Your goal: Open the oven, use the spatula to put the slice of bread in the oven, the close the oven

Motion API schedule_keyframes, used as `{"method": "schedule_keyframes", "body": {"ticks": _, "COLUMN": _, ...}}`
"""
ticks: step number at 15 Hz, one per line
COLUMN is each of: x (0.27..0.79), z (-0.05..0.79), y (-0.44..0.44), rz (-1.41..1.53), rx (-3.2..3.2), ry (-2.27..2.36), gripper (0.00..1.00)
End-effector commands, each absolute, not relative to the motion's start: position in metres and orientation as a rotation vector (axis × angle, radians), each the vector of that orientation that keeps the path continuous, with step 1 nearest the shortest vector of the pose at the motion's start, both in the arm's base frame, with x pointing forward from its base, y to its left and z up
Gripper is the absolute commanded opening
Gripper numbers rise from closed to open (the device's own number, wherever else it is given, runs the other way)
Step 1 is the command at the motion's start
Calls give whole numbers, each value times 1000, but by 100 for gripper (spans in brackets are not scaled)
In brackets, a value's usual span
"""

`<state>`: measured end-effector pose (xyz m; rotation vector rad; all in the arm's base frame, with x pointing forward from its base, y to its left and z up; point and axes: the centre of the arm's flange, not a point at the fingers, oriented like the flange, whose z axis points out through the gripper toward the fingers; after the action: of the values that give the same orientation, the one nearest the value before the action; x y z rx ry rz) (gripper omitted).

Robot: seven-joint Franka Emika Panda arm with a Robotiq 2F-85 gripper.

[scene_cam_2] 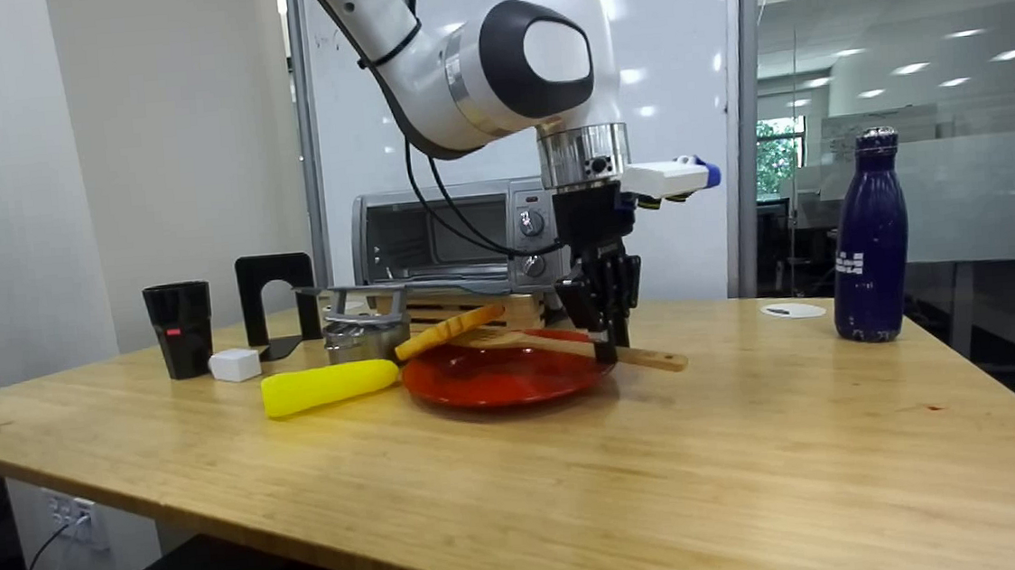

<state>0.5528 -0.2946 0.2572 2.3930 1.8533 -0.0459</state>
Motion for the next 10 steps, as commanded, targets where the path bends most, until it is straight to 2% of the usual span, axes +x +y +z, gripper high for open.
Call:
{"method": "schedule_keyframes", "body": {"ticks": 1, "x": 539, "z": 265, "y": -285, "rz": -57, "rx": 2340, "ry": 1889, "gripper": 7}}
{"method": "schedule_keyframes", "body": {"ticks": 10, "x": 538, "z": 258, "y": -271, "rz": -126, "rx": 2283, "ry": 1960, "gripper": 7}}
